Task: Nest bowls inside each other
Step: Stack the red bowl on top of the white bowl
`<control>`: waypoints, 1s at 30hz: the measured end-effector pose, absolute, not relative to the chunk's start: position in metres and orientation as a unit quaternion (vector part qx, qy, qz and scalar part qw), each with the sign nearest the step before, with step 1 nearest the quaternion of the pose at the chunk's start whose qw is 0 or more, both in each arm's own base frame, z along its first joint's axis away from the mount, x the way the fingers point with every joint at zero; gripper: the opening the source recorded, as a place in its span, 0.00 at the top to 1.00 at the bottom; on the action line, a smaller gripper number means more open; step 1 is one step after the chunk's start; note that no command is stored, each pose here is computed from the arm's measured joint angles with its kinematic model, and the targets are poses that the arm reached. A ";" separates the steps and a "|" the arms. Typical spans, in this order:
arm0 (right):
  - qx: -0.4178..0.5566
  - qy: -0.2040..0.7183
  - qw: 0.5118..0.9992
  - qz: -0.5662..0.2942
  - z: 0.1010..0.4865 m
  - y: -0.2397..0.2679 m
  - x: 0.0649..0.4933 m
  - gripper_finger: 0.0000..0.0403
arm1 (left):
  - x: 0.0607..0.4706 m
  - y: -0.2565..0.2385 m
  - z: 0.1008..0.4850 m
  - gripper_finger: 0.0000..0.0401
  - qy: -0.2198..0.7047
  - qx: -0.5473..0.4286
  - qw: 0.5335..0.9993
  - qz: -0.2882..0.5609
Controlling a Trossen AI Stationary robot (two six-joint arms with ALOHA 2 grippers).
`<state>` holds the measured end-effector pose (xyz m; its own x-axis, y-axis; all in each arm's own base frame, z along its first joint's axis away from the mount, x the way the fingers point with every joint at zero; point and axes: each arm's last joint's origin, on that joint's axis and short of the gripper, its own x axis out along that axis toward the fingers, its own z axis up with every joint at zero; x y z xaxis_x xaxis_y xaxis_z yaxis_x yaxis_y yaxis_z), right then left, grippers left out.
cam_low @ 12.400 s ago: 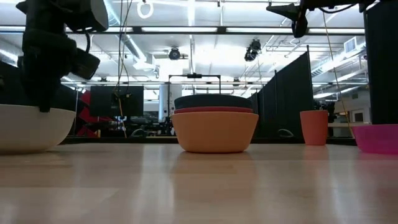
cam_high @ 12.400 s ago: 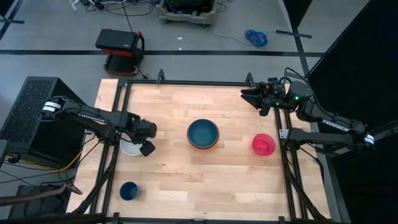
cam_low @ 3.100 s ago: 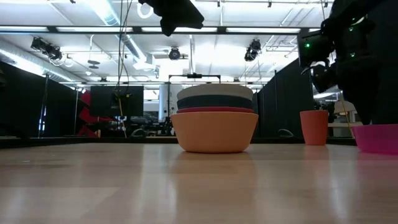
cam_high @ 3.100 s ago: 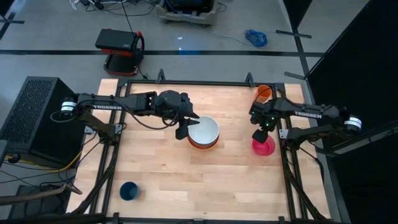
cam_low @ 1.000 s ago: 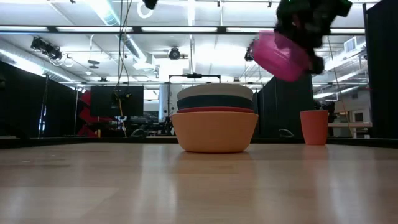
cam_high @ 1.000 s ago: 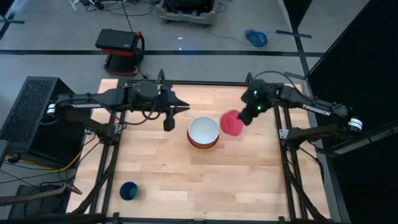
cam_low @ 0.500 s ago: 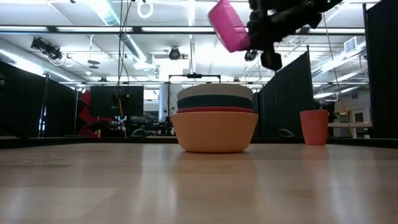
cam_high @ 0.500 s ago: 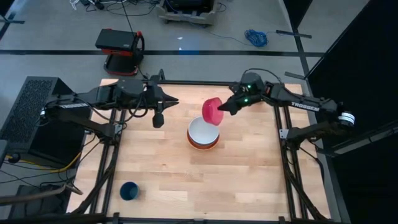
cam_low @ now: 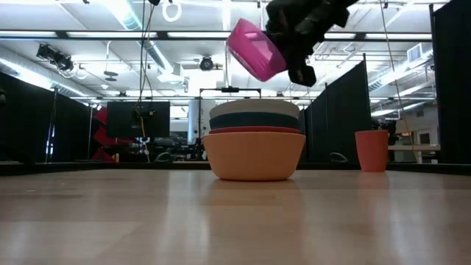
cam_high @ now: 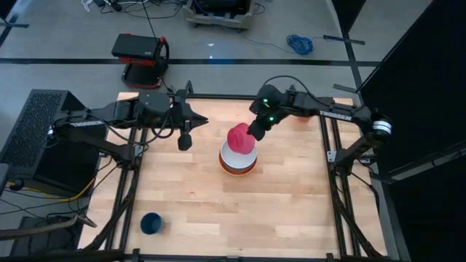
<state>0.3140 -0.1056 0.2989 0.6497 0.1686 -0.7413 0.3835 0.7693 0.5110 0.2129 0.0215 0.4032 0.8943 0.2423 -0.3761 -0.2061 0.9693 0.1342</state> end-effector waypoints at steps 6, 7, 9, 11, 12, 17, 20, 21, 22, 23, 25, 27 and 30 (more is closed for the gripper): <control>0.312 0.463 0.826 -0.074 0.297 -0.110 0.323 1.00 | 0.211 0.021 0.403 0.95 0.204 0.044 0.971 0.117; 0.310 0.467 0.825 -0.074 0.296 -0.111 0.324 1.00 | 0.210 0.021 0.402 0.95 0.207 0.044 0.970 0.118; 0.308 0.474 0.821 -0.074 0.293 -0.111 0.327 1.00 | 0.208 0.021 0.402 0.95 0.212 0.043 0.969 0.121; 0.305 0.482 0.818 -0.075 0.290 -0.112 0.329 1.00 | 0.206 0.021 0.401 0.95 0.218 0.041 0.967 0.123; 0.303 0.486 0.816 -0.075 0.289 -0.112 0.330 1.00 | 0.205 0.021 0.401 0.95 0.221 0.041 0.967 0.124; 0.296 0.504 0.808 -0.075 0.282 -0.114 0.335 1.00 | 0.201 0.021 0.399 0.95 0.234 0.038 0.963 0.130; 0.291 0.515 0.802 -0.074 0.277 -0.115 0.338 1.00 | 0.198 0.021 0.398 0.95 0.242 0.036 0.960 0.134; 0.290 0.519 0.800 -0.075 0.276 -0.116 0.339 1.00 | 0.197 0.021 0.398 0.95 0.244 0.036 0.960 0.135; 0.289 0.522 0.799 -0.074 0.273 -0.116 0.341 1.00 | 0.197 0.021 0.398 0.95 0.244 0.036 0.960 0.135; 0.288 0.524 0.798 -0.075 0.272 -0.116 0.342 1.00 | 0.197 0.021 0.398 0.95 0.245 0.036 0.959 0.135; 0.281 0.533 0.795 -0.074 0.266 -0.114 0.345 1.00 | 0.197 0.021 0.398 0.95 0.247 0.035 0.959 0.135; 0.277 0.539 0.792 -0.069 0.261 -0.111 0.349 1.00 | 0.197 0.021 0.398 0.95 0.245 0.029 0.959 0.137; 0.272 0.553 0.785 -0.061 0.250 -0.105 0.356 1.00 | 0.197 0.021 0.398 0.95 0.246 0.026 0.959 0.137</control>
<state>0.3557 -0.1054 0.2501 0.3815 0.2046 -0.9014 0.3963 0.8448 0.3595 0.1972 0.0214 0.3976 0.8413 0.2764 -0.4646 -0.2504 0.9609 0.1181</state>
